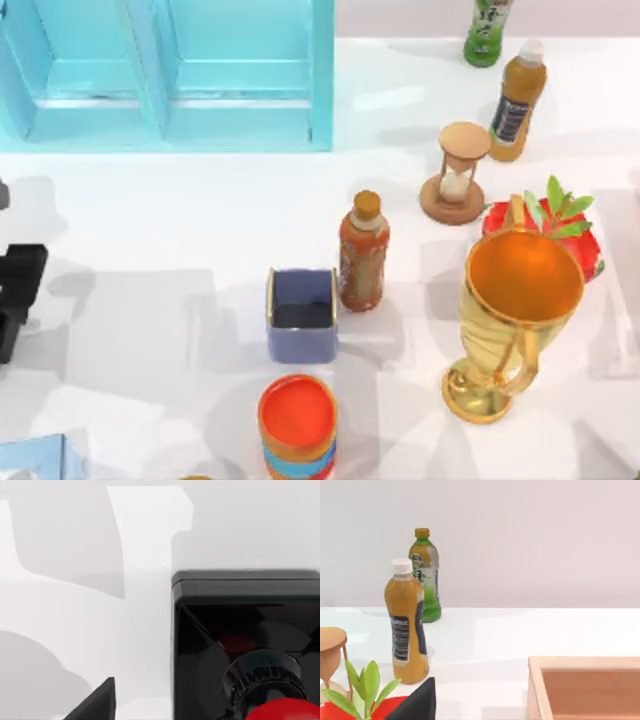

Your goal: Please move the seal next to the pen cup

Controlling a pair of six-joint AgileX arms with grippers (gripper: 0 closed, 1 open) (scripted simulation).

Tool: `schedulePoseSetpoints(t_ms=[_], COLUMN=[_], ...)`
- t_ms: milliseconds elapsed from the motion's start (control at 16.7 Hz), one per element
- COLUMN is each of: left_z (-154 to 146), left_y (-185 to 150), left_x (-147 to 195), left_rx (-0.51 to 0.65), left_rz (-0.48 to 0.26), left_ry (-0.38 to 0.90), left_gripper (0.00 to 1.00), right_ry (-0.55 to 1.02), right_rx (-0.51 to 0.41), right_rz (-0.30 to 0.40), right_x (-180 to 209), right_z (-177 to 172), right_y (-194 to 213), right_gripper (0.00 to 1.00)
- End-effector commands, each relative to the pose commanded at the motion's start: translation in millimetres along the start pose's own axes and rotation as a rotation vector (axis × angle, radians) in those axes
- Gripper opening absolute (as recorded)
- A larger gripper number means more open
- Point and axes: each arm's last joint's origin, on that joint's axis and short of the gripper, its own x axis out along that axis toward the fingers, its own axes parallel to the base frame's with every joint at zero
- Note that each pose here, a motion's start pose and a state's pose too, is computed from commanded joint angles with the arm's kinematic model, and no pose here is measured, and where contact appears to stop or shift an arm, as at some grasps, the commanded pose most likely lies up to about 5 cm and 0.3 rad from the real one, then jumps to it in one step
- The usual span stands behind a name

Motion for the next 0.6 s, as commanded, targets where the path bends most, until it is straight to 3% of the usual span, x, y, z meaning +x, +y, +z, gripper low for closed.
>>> schedulePoseSetpoints(t_ms=[60,600], left_z=[0.0,0.0], left_y=[0.0,0.0], left_x=[0.0,0.0], left_rx=[0.0,0.0], left_rz=[0.0,0.0], left_ry=[0.0,0.0], left_gripper=[1.0,0.32], right_ry=[0.0,0.0], right_rx=[0.0,0.0], right_rz=[0.0,0.0], right_x=[0.0,0.0], right_z=[0.0,0.0], right_y=[0.0,0.0], right_gripper=[1.0,1.0])
